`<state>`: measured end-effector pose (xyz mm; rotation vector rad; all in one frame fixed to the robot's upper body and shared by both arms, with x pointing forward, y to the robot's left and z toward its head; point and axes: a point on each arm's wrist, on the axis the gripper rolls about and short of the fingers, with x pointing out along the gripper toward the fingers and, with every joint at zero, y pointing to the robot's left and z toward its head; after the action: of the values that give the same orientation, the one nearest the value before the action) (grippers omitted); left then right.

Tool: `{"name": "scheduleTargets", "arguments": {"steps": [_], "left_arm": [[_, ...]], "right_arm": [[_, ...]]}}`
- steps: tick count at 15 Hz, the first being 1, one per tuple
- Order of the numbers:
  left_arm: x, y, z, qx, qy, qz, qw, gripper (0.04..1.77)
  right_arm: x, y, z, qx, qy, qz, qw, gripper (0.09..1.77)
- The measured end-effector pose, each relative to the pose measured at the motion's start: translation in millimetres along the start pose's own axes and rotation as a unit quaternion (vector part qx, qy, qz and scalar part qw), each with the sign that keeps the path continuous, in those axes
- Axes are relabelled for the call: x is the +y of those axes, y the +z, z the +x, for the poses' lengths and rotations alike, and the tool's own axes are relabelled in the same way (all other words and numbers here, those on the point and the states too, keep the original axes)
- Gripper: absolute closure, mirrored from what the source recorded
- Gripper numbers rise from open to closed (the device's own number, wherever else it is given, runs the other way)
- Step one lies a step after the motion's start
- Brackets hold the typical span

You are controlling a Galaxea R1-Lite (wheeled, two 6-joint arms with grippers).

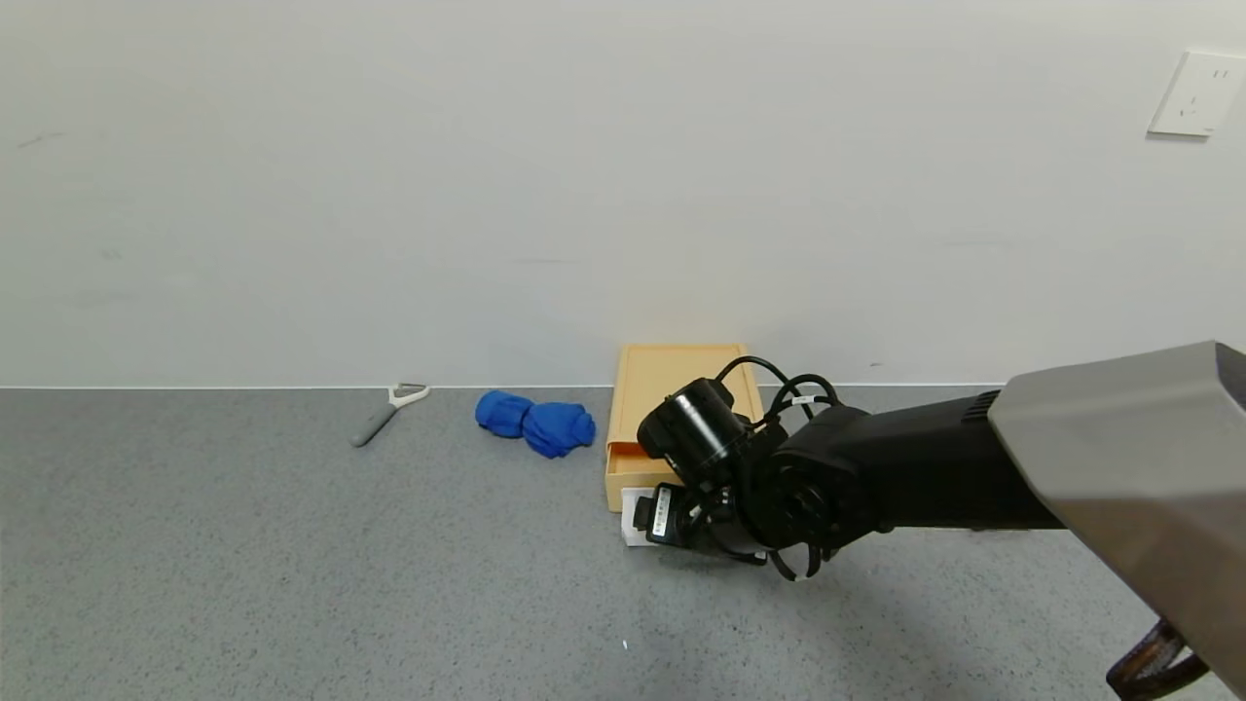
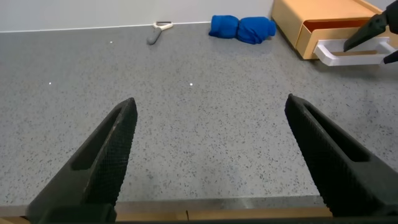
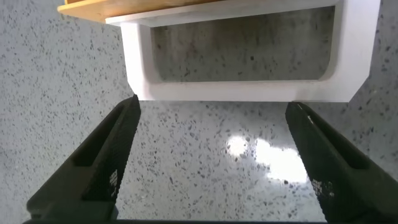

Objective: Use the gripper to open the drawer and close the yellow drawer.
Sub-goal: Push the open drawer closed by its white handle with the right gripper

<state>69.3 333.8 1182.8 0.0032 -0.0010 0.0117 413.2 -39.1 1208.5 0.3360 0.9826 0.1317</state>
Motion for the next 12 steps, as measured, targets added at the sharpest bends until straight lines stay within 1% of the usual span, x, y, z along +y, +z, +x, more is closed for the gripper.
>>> {"name": "scheduleTargets", "arguments": {"steps": [12], "left_arm": [[0.0, 0, 0, 0.000, 0.000, 0.000, 1.0000, 0.09]], "right_arm": [[-2, 25, 20, -0.024, 0.003, -0.013, 1.000, 0.15]]}}
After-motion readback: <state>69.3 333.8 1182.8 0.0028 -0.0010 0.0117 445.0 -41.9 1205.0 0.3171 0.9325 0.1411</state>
